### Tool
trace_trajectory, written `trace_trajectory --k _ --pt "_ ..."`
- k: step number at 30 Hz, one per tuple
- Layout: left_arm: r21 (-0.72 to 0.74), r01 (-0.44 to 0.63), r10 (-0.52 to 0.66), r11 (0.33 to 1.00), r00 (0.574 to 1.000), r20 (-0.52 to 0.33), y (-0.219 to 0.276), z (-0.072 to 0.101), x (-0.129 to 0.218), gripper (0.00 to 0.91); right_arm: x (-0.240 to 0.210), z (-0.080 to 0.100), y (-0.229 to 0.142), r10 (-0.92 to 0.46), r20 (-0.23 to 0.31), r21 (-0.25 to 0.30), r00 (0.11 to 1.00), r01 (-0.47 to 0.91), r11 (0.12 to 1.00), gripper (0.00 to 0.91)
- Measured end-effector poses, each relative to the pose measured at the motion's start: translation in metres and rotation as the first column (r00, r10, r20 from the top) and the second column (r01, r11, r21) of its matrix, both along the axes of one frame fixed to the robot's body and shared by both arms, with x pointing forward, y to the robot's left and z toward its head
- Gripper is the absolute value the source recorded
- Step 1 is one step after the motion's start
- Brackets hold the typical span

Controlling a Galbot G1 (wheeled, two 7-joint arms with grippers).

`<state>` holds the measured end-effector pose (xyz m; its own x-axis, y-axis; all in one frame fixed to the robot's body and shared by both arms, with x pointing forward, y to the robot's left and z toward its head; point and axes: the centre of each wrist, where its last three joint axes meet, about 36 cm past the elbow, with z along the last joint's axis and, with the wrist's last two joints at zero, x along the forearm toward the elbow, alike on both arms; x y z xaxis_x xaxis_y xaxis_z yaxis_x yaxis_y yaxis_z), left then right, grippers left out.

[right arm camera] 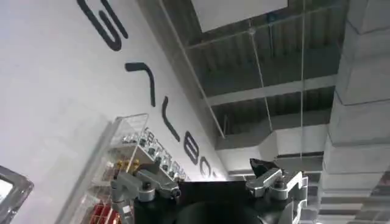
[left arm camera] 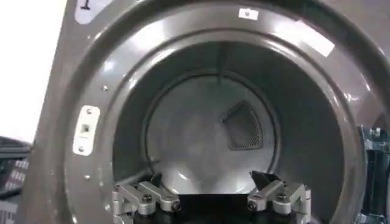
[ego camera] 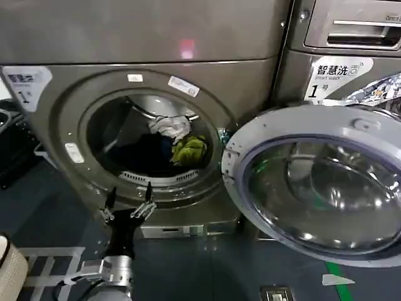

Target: Grasp the clothes from the dryer.

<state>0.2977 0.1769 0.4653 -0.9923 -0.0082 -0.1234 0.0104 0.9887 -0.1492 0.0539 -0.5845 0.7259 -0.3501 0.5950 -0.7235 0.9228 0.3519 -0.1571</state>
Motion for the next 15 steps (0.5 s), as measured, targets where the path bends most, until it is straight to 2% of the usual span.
trace_trajectory --k 15 --pt "-0.003 0.002 -0.002 1.000 1.000 0.000 -0.0009 0.0011 -0.0006 0.907 -0.0005 0.0004 -0.0004 0.012 0.007 -0.013 1.000 -0.011 1.000 0.907"
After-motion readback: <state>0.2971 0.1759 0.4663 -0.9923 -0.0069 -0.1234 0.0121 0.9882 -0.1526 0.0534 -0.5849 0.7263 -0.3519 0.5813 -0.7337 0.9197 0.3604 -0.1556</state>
